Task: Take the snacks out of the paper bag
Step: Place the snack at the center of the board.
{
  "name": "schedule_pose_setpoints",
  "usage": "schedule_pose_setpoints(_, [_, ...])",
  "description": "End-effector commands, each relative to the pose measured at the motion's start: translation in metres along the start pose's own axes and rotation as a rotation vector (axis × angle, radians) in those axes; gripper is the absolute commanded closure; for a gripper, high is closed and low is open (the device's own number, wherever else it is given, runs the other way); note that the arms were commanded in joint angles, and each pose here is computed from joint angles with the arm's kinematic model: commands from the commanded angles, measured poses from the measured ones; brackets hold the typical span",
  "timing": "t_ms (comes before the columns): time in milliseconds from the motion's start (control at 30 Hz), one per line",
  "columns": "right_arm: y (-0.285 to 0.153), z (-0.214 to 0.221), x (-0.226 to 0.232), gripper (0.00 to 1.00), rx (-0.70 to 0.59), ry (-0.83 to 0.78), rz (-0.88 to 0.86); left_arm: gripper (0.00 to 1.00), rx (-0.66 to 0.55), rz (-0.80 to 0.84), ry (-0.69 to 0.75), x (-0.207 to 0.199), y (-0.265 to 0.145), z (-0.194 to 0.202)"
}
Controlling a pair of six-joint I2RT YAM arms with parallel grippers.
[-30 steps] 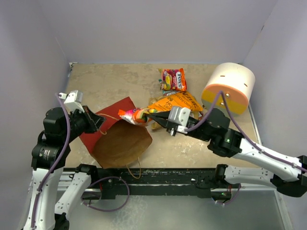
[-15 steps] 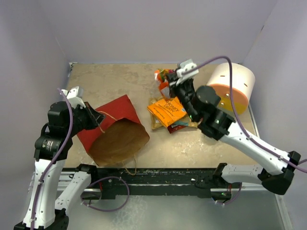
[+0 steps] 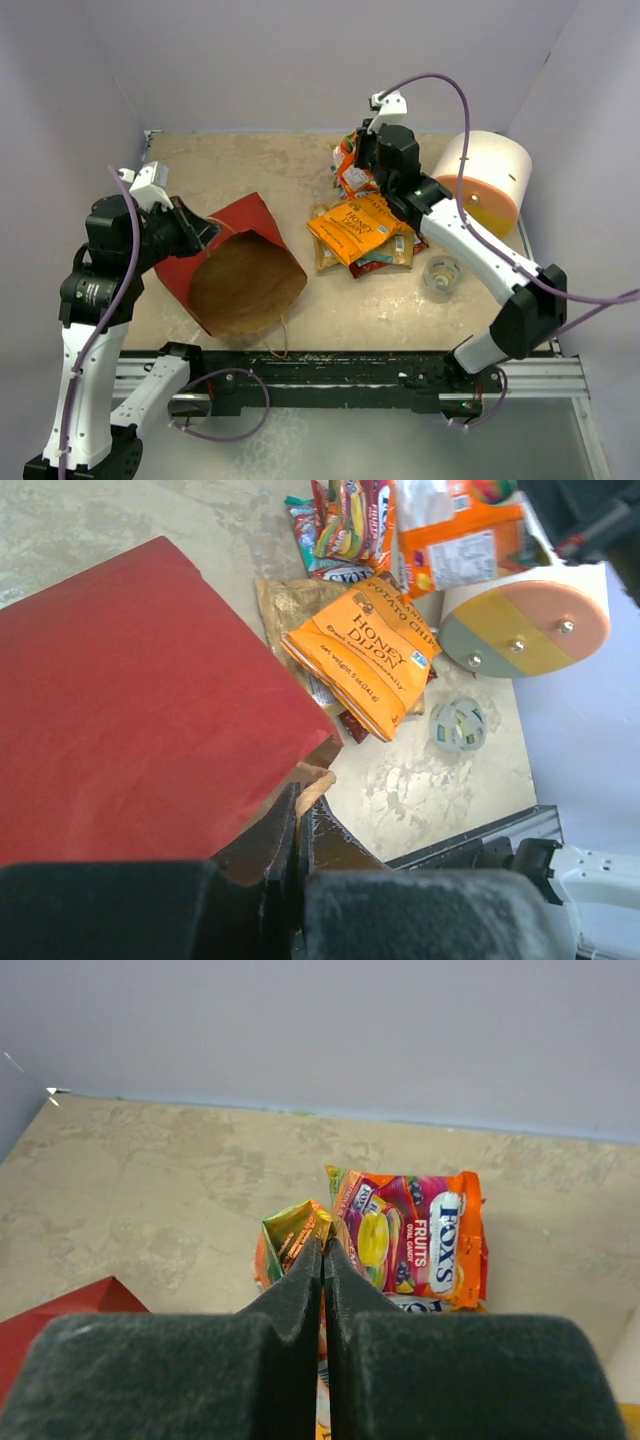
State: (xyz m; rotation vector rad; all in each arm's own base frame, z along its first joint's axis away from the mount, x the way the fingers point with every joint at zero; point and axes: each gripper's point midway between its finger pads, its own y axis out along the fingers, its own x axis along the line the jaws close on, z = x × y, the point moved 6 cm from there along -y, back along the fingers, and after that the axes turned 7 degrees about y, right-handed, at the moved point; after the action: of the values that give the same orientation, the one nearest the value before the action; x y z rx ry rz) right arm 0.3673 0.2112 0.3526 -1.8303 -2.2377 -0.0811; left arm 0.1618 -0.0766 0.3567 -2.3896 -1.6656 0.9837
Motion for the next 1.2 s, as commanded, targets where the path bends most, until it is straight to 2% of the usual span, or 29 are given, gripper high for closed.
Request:
schedule_pose_setpoints(0, [0.018, -0.027, 0.015, 1.0, -0.068, 0.159, -0.072, 1.0, -0.019, 0.077, -0.005, -0.018, -0.009, -0.016])
schedule_pose_setpoints(400, [0.074, 0.017, -0.007, 1.0, 0.061, 0.298, -0.039, 1.0, -0.019, 0.158, 0.02, -0.031, -0.009, -0.029])
schedule_pose_setpoints(600, [0.089, 0.045, -0.044, 1.0, 0.124, 0.359, 0.021, 1.0, -0.016, 0.206, 0.034, -0.04, -0.011, -0.037])
schedule_pose_setpoints(800, [0.101, 0.08, -0.08, 1.0, 0.215, 0.329, 0.085, 1.0, -0.028, 0.22, 0.044, -0.045, -0.012, -0.047])
schedule_pose_setpoints(1167, [0.111, 0.125, -0.109, 1.0, 0.307, 0.228, 0.149, 1.0, -0.075, 0.24, 0.088, -0.057, -0.022, -0.068])
